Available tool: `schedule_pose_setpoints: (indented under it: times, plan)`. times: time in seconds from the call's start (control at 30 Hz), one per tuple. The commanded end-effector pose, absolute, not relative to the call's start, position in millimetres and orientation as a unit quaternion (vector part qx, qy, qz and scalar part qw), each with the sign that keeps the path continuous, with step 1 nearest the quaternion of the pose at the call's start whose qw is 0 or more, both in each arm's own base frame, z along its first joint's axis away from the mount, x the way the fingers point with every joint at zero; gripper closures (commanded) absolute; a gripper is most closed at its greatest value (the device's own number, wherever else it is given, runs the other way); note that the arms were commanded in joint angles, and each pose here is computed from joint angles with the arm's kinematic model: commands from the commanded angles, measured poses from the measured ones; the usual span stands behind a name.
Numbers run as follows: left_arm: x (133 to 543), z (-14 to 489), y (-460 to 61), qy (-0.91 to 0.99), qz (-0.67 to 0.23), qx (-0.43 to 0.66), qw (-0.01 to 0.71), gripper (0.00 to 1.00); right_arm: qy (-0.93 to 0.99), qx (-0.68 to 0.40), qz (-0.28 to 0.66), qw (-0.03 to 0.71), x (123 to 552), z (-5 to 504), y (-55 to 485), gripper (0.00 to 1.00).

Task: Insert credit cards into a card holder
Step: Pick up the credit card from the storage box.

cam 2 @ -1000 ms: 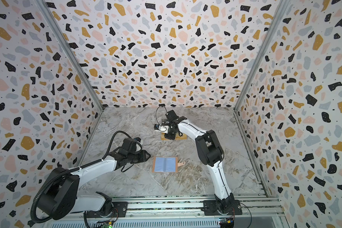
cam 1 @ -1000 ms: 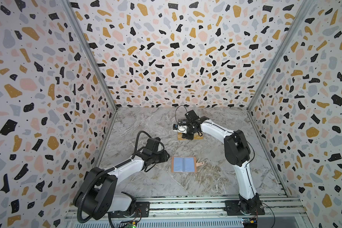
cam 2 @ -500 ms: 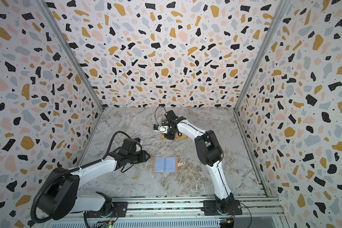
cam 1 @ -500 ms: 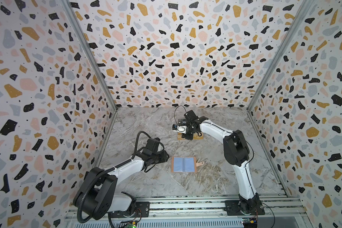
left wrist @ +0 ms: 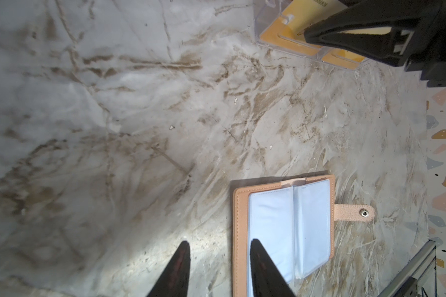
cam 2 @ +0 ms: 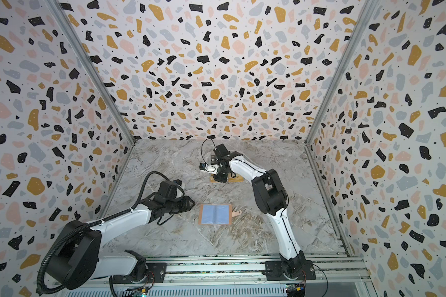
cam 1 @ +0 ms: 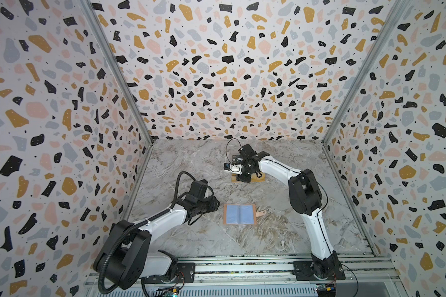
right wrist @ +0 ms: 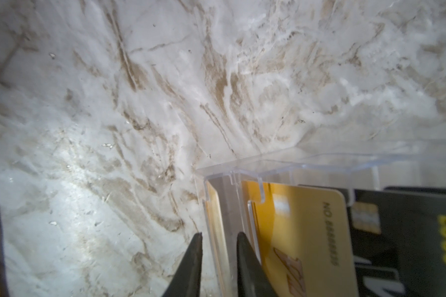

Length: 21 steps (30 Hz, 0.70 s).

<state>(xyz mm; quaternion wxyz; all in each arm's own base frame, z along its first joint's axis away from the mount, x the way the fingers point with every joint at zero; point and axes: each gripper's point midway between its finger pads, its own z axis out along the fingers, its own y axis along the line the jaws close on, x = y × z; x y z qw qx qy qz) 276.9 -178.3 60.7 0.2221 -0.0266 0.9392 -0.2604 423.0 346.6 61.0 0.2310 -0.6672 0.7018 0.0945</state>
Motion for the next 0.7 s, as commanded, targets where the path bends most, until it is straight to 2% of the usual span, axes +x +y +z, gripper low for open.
schedule_pose_setpoints:
  times: [0.0,0.67]
  plan:
    - [277.1,62.5,-175.2,0.938,-0.260,-0.032,0.228,0.59,0.702,-0.667,0.094,0.229,420.4,69.1,348.0,0.75]
    - [277.9,65.6,-176.2,0.937,-0.262,-0.025,0.232,0.55,0.703,-0.662,0.082,0.248,425.9,79.4,347.3,0.72]
